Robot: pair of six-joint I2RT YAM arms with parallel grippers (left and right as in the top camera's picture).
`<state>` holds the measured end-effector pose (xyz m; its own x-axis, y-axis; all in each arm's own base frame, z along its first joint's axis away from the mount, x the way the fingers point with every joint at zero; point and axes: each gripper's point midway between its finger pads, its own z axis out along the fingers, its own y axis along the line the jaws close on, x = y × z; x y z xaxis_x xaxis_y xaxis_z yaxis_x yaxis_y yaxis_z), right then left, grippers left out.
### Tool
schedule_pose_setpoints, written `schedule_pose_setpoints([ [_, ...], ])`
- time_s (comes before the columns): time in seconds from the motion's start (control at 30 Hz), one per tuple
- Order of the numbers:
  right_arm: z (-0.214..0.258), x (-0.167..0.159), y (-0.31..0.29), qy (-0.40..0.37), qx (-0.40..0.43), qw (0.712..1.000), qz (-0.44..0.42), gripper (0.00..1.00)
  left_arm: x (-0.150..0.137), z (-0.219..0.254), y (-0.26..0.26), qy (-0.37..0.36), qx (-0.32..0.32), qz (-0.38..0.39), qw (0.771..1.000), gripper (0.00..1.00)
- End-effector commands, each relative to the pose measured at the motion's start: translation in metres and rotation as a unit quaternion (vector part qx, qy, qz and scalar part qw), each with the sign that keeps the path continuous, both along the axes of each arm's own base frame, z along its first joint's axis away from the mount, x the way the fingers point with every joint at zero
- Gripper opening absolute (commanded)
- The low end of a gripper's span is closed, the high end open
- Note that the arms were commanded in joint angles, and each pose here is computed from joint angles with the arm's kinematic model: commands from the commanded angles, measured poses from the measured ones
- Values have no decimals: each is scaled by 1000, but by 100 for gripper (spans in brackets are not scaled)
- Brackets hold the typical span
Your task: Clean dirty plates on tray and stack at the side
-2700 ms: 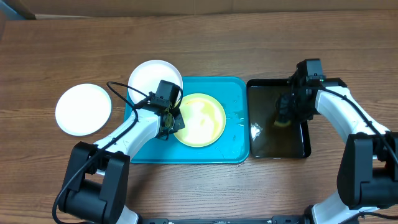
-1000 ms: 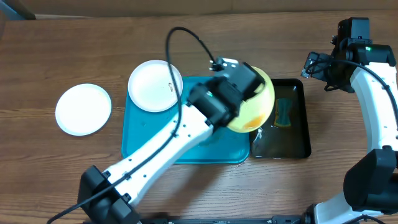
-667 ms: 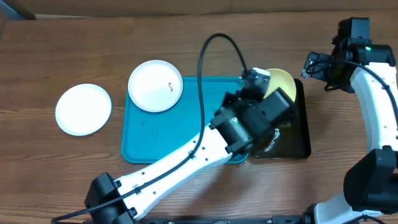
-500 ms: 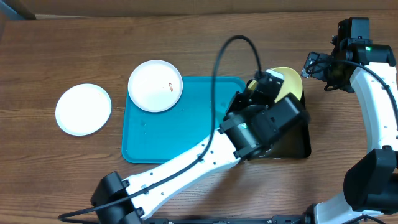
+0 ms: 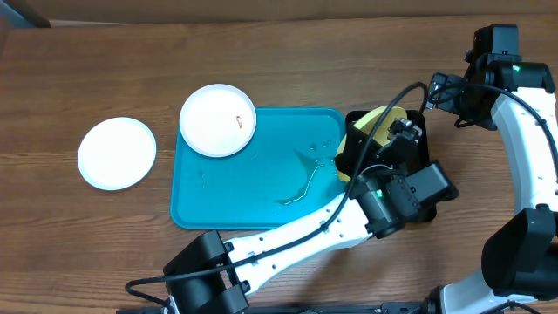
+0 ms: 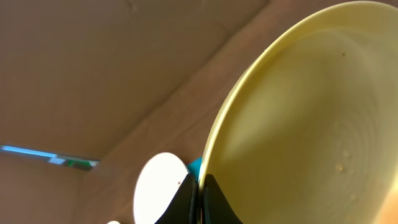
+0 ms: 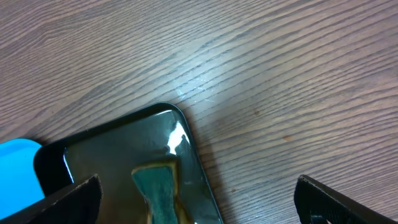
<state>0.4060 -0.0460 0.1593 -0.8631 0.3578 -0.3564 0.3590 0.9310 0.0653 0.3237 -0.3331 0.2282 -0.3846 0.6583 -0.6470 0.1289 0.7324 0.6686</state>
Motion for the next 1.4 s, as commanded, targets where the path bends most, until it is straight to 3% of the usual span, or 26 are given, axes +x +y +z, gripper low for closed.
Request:
schedule_pose_setpoints([
  [0.0,8,2,0,-11,-5,1000,-1,100,0,22,2,-40,7,15,999,4],
  [0.2,8,2,0,-11,-5,1000,-1,100,-10,37,2,-89,-2,35,995,4],
  [0.4,8,2,0,-11,-5,1000,-1,100,-15,37,-5,-91,-26,30,995,4],
  [0.6,8,2,0,-11,-5,1000,-1,100,-7,15,-13,-25,-71,7,997,4],
  [0.77,8,2,0,-11,-5,1000,-1,100,-8,-2,-13,55,-154,2,987,4],
  [0.93,8,2,0,-11,-5,1000,-1,100,1,-8,0,179,-275,7,945,4],
  [1.07,8,2,0,-11,-5,1000,-1,100,19,-2,37,234,-349,48,906,4],
  [1.2,8,2,0,-11,-5,1000,-1,100,36,-6,105,274,-401,143,862,4],
  [1.23,8,2,0,-11,-5,1000,-1,100,41,-14,144,289,-414,202,840,4],
  [1.37,8,2,0,-11,-5,1000,-1,100,42,-29,230,305,-423,318,791,4],
])
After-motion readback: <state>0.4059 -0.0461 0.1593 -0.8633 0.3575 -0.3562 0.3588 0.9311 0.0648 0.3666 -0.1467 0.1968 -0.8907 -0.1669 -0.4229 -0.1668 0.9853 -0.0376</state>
